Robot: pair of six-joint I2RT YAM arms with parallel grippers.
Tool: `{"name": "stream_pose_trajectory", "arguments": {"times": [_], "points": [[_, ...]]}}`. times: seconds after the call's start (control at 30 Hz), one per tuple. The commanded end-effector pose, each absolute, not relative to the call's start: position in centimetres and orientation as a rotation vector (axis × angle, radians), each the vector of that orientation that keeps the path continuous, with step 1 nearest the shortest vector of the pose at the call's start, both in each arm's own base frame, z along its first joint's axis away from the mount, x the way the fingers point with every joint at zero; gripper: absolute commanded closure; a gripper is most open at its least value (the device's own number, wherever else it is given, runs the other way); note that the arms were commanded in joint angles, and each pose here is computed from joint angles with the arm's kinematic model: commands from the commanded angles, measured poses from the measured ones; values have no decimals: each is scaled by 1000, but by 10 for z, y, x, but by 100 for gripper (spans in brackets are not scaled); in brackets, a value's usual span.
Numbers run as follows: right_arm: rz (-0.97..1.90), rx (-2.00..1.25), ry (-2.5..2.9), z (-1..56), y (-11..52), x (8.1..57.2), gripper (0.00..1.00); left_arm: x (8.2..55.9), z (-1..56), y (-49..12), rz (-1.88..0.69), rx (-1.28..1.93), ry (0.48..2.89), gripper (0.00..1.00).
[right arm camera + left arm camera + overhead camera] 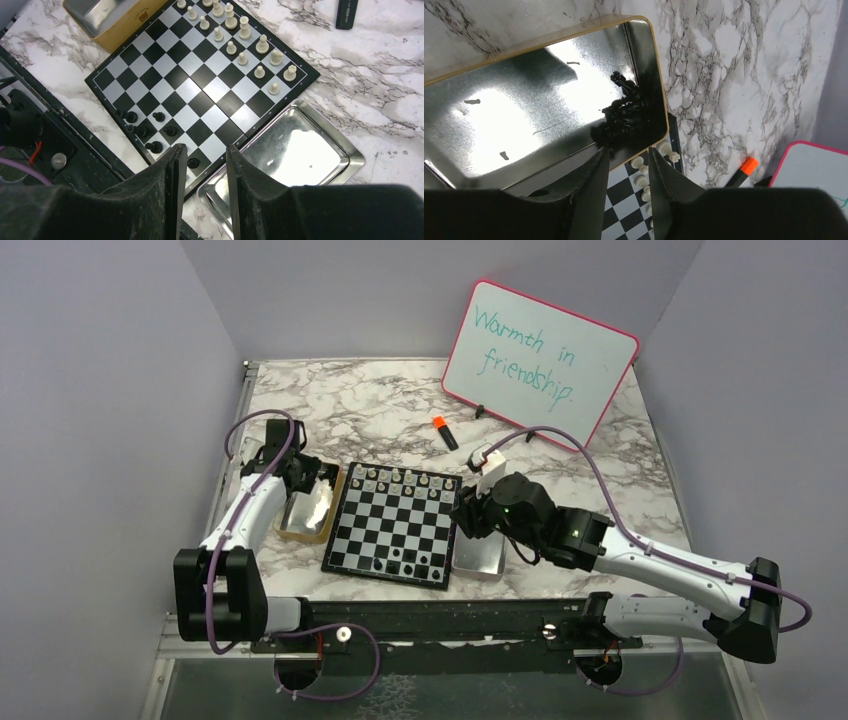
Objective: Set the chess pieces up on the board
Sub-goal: Pick up the chess piece from the storage box.
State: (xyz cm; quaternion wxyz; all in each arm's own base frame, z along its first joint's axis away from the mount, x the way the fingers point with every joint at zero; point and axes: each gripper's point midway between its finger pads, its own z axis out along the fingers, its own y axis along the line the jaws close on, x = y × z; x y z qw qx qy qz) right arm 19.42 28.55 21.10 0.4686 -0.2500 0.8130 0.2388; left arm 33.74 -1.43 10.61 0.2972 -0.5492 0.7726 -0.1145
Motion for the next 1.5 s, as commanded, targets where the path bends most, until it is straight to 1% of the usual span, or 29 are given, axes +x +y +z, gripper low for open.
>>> {"name": "stream_pose_trajectory", "arguments": {"times": [0.0,0.27,0.6,0.83,1.47], "points": [[593,-610,1955,219,288,196,60,344,95,-12,-333,-1707,1908,65],[561,-617,1964,216,288,199,60,356,76,2,-284,-1826,1816,64],[538,-623,1976,215,290,202,60,377,67,11,-330,-1910,1768,63],[542,-620,1968,219,292,204,60,384,61,8,-336,-1918,1786,61],[543,-625,1982,218,296,205,60,387,39,-3,-360,-1970,1851,61]]}}
